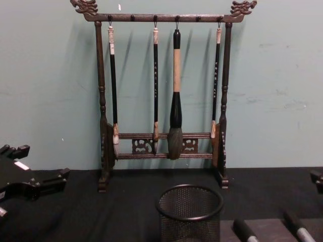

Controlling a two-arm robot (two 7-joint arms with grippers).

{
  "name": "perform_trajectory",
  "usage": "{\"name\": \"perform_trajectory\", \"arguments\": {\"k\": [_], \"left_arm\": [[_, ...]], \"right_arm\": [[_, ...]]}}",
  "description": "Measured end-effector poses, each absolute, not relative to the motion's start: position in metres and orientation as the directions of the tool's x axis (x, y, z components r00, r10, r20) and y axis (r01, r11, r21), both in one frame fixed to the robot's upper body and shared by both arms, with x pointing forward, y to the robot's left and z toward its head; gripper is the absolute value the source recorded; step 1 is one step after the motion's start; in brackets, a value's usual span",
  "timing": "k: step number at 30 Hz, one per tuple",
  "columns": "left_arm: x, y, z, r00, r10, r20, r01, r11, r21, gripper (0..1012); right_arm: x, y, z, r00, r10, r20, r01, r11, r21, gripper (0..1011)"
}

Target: Pick up the water-based marker from the table and place it into the pen holder.

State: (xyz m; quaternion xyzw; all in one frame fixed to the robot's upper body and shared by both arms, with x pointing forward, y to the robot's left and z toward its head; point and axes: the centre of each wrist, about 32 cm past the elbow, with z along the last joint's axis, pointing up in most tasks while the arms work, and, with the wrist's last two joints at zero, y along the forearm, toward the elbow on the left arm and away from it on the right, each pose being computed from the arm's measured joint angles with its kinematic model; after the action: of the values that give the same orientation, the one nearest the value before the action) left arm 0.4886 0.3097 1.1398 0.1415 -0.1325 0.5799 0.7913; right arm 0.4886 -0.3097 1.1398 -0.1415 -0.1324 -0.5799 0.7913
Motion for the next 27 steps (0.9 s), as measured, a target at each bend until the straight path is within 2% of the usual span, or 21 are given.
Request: {"name": "perform_trajectory", "arguments": {"k": [27], "left_arm": [[0.4886, 0.3097, 1.1398, 0.292, 0.88, 0.374, -0.955, 0.287, 0.07, 1009]], "right_arm": [[0.4886, -0.3097, 1.1398, 0.292, -0.88, 0.374, 0.955, 0.287, -0.07, 1002]]}}
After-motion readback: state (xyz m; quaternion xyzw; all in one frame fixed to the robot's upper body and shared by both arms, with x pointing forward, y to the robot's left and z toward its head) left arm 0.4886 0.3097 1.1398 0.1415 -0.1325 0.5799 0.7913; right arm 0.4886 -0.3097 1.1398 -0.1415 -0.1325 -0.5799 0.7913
